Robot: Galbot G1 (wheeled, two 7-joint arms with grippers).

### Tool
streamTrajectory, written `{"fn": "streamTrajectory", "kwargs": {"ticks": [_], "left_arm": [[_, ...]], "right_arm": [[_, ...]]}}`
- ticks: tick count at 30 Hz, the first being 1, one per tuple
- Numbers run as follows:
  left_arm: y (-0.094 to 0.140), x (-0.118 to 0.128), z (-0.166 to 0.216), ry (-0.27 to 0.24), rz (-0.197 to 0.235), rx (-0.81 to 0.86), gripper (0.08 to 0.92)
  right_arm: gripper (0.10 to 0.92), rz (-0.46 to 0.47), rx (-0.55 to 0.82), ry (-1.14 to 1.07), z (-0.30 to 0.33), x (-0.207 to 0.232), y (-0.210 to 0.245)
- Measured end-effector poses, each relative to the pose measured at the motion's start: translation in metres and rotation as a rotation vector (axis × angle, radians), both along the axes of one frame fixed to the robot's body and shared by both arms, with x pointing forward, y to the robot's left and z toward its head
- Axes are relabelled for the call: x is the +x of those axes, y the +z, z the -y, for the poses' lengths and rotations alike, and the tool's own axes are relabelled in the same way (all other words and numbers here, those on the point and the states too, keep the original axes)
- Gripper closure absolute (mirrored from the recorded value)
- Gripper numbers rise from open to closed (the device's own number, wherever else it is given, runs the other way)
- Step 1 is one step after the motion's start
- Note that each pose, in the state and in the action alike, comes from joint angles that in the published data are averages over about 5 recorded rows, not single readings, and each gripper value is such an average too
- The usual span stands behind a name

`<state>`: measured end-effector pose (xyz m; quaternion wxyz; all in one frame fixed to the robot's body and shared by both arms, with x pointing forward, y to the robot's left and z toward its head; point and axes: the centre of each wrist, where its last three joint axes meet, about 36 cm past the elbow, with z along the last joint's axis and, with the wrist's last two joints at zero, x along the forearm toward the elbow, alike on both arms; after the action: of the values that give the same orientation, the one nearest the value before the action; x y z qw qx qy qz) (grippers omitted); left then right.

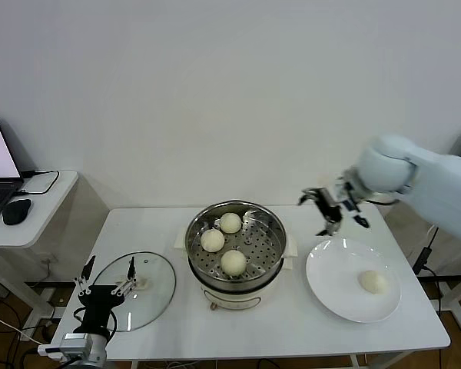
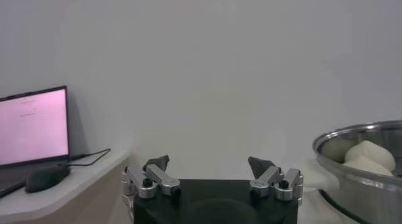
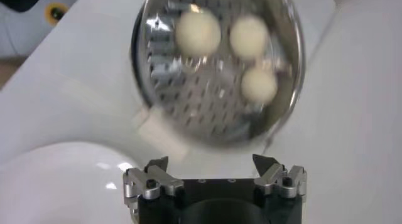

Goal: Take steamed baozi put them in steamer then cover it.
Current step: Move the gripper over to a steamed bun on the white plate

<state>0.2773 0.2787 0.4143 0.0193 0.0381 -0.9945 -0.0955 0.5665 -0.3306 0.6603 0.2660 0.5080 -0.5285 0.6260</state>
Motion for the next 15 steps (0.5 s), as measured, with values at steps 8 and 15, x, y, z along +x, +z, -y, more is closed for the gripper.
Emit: {"fn": "streamTrajectory", "kwargs": {"ticks": [8,15], "left_arm": [[-0.002,0.0,0.002,-0.005,-0.011,-0.002,0.177],[-0.002,-0.002,0.002,-0.001,-0.017,0.004,0.177]], "right_arm": [[0.2,-0.06,-0.045,-0.166,0.067,-0.021,-0.045],[0.199,-0.1,-0.082,-0.253,0.103,-0.033,-0.085]]}}
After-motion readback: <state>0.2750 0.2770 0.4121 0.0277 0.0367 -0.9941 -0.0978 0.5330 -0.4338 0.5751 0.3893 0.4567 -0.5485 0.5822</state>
